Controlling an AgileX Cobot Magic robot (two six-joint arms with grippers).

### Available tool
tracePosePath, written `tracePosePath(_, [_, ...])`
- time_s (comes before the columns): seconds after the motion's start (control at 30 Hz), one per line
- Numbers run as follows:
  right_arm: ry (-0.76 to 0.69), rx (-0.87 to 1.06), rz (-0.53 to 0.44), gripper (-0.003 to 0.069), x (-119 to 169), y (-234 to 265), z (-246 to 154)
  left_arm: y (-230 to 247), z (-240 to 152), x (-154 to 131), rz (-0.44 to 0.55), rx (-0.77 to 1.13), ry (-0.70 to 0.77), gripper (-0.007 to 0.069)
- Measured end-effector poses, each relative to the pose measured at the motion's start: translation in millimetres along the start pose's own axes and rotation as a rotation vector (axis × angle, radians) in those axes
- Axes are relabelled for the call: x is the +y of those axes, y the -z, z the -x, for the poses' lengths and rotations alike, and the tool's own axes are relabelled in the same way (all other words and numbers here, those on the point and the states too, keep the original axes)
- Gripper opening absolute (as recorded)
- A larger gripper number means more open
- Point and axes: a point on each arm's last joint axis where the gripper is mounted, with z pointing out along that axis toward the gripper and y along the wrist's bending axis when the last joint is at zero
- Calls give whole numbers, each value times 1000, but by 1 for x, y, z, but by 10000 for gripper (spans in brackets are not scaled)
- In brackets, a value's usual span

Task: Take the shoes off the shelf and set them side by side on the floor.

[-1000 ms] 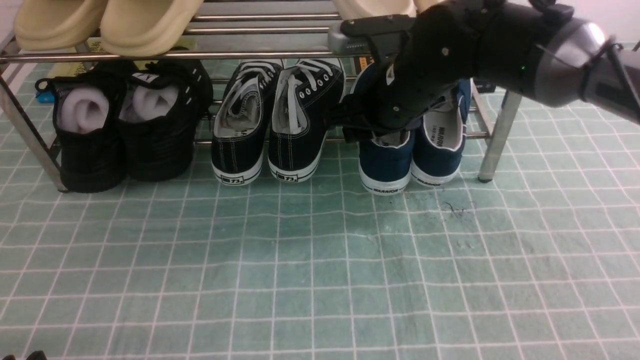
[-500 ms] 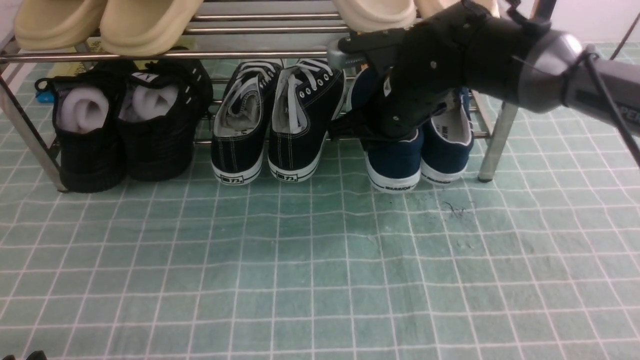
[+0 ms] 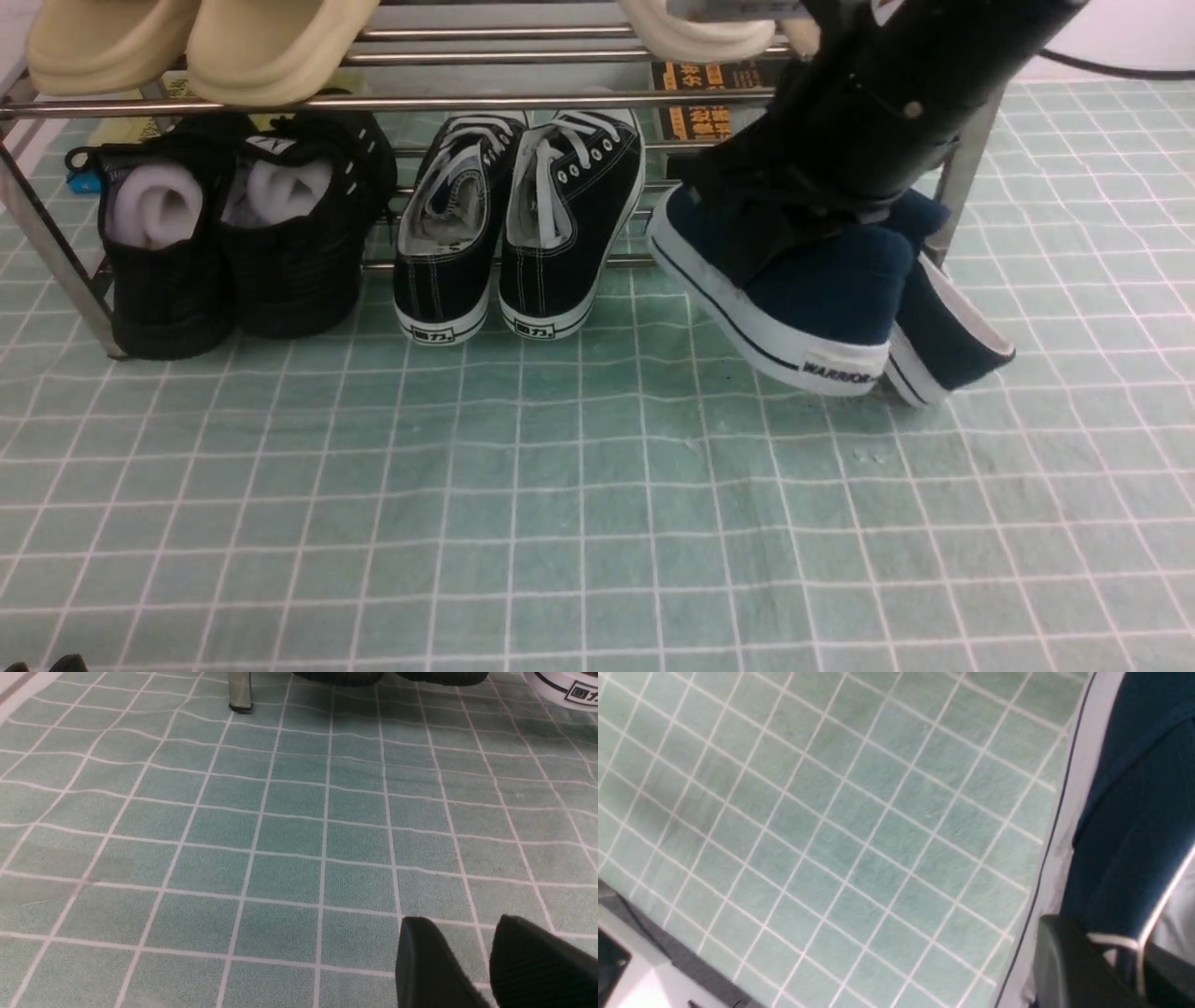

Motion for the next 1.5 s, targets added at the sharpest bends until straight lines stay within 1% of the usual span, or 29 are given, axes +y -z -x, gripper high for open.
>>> tracePosePath(0.13, [21,-4,-21,37,-1,15,-17,0,0,0,0,0,0,243])
tracePosePath(0.33, [-9,106,-38,37,-11,2,-61,0,0,0,0,0,0,243])
tracePosePath(0.4, [-25,120,-34,37,-15,-7,-71,0,0,0,0,0,0,243])
tracePosePath(0.5, [-94,117,2,37,-23,-38,-92,0,0,0,0,0,0,243])
tracePosePath(0.6, [-132,96,6,37,-29,-56,-102,0,0,0,0,0,0,243])
tracePosePath(0.87, [-191,63,-2,37,-38,-86,-111,0,0,0,0,0,-1,243])
tracePosePath(1.0, [-187,50,15,37,-30,-95,-109,0,0,0,0,0,-1,243])
tracePosePath(1.03, [-171,52,29,37,-22,-97,-111,0,0,0,0,0,-1,243])
tracePosePath(1.1, [-168,60,42,37,-17,-96,-113,0,0,0,0,0,-1,243])
tracePosePath(1.2, [-145,133,92,37,6,-91,-126,0,0,0,1,0,-2,243])
tracePosePath(1.33, [-165,194,116,37,21,-95,-142,0,0,0,1,0,-3,243])
tracePosePath(1.5, [-190,166,106,37,22,-103,-149,0,0,0,1,0,-4,243])
